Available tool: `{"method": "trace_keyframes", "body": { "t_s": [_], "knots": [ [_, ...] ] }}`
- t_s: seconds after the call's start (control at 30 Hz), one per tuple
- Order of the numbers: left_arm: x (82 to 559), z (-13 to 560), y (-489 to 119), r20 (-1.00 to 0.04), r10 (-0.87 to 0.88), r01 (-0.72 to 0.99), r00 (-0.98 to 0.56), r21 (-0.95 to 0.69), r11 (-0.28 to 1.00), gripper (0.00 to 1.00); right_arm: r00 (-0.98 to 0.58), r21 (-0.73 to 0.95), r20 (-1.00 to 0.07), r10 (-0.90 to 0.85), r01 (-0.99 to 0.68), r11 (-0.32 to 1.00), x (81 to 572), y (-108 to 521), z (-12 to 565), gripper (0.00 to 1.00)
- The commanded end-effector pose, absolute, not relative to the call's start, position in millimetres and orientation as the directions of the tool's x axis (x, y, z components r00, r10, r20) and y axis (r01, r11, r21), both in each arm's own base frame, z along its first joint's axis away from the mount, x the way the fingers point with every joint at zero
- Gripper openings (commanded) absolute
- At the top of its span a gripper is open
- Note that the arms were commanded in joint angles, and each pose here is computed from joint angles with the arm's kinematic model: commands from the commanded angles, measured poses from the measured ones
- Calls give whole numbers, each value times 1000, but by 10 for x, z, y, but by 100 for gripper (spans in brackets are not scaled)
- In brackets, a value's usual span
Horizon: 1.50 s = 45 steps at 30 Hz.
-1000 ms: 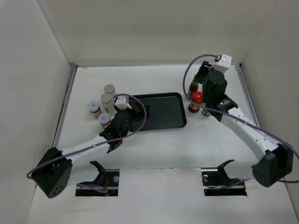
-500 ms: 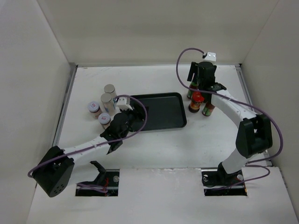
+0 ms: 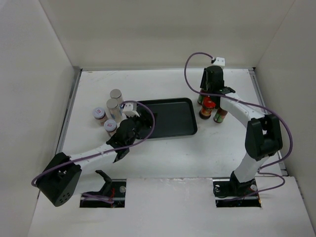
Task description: Organize the condiment bottles
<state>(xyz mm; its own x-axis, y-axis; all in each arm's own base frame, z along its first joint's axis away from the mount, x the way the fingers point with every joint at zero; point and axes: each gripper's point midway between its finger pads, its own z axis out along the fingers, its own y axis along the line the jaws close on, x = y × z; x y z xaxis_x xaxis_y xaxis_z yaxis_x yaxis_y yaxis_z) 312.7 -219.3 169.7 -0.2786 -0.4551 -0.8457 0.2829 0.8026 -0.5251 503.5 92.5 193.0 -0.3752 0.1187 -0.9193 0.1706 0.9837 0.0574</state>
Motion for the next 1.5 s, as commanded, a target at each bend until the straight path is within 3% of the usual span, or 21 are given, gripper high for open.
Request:
{"method": "trace_keyframes", "body": {
  "t_s": [0.0, 0.23, 0.4, 0.73, 1.23, 1.33, 1.47],
  "knots": [
    [3152, 1850, -2182, -833, -501, 306, -234, -553, 775, 57, -221, 102, -965, 142, 181, 978, 5147, 879, 2493, 31],
    [3179, 1811, -2143, -825, -512, 289, -237, -563, 774, 58, 16, 151, -989, 150, 115, 982, 4907, 1013, 3363, 27],
    [3194, 1790, -2112, -821, -519, 281, -240, -570, 772, 58, 77, 178, -982, 175, 33, 984, 4705, 1252, 3690, 26],
    [3223, 1783, -2046, -814, -534, 259, -230, -580, 772, 59, -2, 188, -982, 189, -123, 974, 4549, 1984, 3339, 27],
    [3196, 1841, -2014, -810, -544, 270, -220, -586, 764, 60, -68, 175, -984, 167, -139, 975, 4681, 2243, 2696, 28],
    [3221, 1805, -1987, -807, -547, 259, -224, -590, 764, 60, -78, 168, -984, 158, -137, 976, 4659, 2266, 2588, 36],
    [3209, 1825, -1998, -809, -544, 266, -220, -587, 765, 61, -93, 159, -985, 147, -144, 977, 4609, 2289, 2500, 61]
  ]
}}
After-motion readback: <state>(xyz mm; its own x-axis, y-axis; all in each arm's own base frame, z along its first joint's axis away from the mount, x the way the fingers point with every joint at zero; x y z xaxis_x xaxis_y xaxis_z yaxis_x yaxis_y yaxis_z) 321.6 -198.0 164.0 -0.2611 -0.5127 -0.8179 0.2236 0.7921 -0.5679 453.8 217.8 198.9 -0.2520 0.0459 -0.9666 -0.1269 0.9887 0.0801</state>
